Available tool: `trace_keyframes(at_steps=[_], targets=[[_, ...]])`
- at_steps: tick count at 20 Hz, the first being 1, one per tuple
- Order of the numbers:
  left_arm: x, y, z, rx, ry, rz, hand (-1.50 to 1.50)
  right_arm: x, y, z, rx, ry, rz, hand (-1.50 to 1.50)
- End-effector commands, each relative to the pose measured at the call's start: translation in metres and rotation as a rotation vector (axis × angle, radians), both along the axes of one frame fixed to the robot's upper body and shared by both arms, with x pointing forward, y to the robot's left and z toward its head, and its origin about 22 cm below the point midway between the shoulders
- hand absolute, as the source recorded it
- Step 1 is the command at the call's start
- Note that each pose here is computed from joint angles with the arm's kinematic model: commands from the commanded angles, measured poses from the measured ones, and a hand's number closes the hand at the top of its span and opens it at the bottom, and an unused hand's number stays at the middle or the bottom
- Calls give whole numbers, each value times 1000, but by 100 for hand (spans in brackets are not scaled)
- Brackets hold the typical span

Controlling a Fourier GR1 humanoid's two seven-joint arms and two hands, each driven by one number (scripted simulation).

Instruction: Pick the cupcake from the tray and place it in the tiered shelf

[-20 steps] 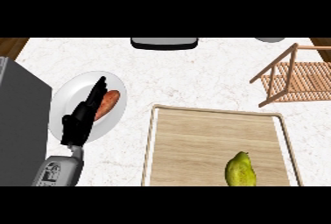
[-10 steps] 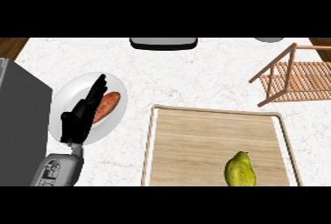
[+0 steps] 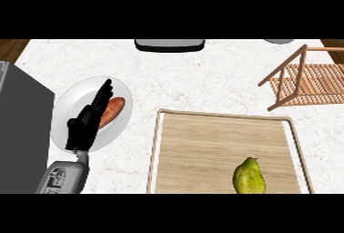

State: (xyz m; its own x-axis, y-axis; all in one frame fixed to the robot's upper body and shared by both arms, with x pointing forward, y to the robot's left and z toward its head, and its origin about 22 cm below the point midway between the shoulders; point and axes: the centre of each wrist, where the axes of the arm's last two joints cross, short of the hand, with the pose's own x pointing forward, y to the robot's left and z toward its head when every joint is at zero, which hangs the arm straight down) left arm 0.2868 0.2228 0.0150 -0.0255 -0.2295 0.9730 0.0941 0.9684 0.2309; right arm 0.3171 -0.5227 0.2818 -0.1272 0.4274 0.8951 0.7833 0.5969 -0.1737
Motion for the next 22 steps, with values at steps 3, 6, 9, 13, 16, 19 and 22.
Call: trace_keyframes(at_steps=[3,6,9,13,16,19,22], targets=[[-8,-1,-7,-3,5,-10,0,-31,-30,33,217,-167,-56,-150],[-7,2,1,-23,1,-16,0,-53,-49,40,244,-154,-138,-150],[2,5,4,8,-10,15,0,-98,-83,42,288,-86,-164,-150],[-12,-8,-11,-22,16,14,0,-143,-111,29,328,67,-156,-150],[-10,2,-3,1,2,16,0,-179,-127,34,314,130,-152,-150],[-4,12,1,1,-20,37,0,-201,-138,0,253,191,-145,-150],[-5,-10,-4,-13,0,26,0,-224,-145,-6,256,209,-115,-150]])
